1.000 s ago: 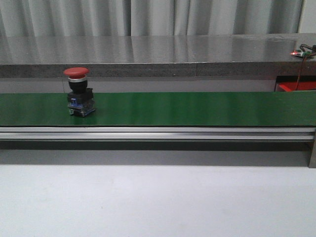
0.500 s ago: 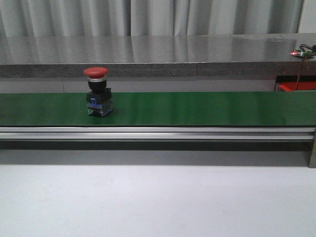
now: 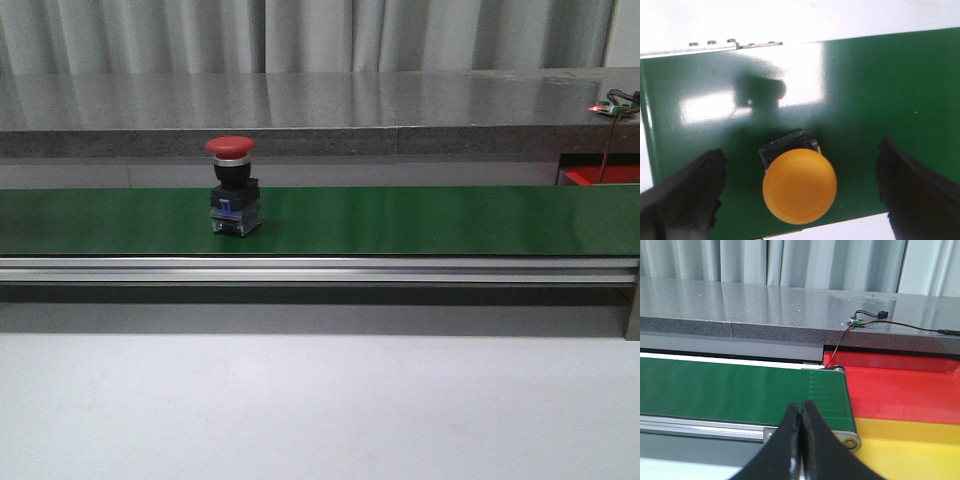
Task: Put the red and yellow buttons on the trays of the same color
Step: 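Set the yellow button on the belt and open the left gripper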
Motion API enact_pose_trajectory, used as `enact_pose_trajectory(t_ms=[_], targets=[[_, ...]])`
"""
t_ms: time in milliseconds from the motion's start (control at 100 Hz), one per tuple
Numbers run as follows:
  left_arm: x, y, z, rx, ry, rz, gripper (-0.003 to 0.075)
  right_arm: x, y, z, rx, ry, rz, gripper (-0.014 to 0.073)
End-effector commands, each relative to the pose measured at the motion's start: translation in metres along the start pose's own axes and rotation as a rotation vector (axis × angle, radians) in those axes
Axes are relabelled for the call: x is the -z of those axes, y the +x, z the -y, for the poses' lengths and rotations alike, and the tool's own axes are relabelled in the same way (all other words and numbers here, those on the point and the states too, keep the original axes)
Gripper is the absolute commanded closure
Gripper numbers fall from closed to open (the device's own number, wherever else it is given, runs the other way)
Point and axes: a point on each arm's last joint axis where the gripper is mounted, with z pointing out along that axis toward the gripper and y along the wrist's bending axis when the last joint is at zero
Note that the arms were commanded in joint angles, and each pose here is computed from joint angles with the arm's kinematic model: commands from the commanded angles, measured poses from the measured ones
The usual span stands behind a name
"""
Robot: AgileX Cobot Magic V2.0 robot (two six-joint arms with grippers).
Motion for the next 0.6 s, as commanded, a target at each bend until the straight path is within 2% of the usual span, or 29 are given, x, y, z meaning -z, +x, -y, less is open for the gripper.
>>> enact_pose_trajectory(t_ms=[0, 180, 280, 420, 570, 590], targets=[[0.043, -0.007, 0.017, -0.013, 0.013, 0.135, 0.0113, 0.003, -0.014, -0.001, 0.006, -0.006, 0.111, 0.0667], [0.075, -0.001, 0.027, -0.032, -0.003, 0.206, 0.0123, 0.003, -0.014, -0.001, 0.006, -0.006, 0.111, 0.0667], [0.099, 0.005, 0.035, -0.026, -0.015, 0.268, 0.0206, 0.003, -0.014, -0.001, 0.006, -0.006, 0.111, 0.0667], [0.132, 0.017, 0.049, -0.028, -0.013, 0.349, 0.0430, 0.003, -0.014, -0.001, 0.006, -0.006, 0.111, 0.0667], [0.152, 0.035, 0.061, -0.029, 0.000, 0.417, 0.0741, 0.003, -0.014, -0.001, 0.006, -0.006, 0.111, 0.0667], [0.154, 0.038, 0.062, -0.029, -0.002, 0.424, 0.0737, 0.003, -0.014, -0.001, 0.006, -0.006, 0.111, 0.0667]])
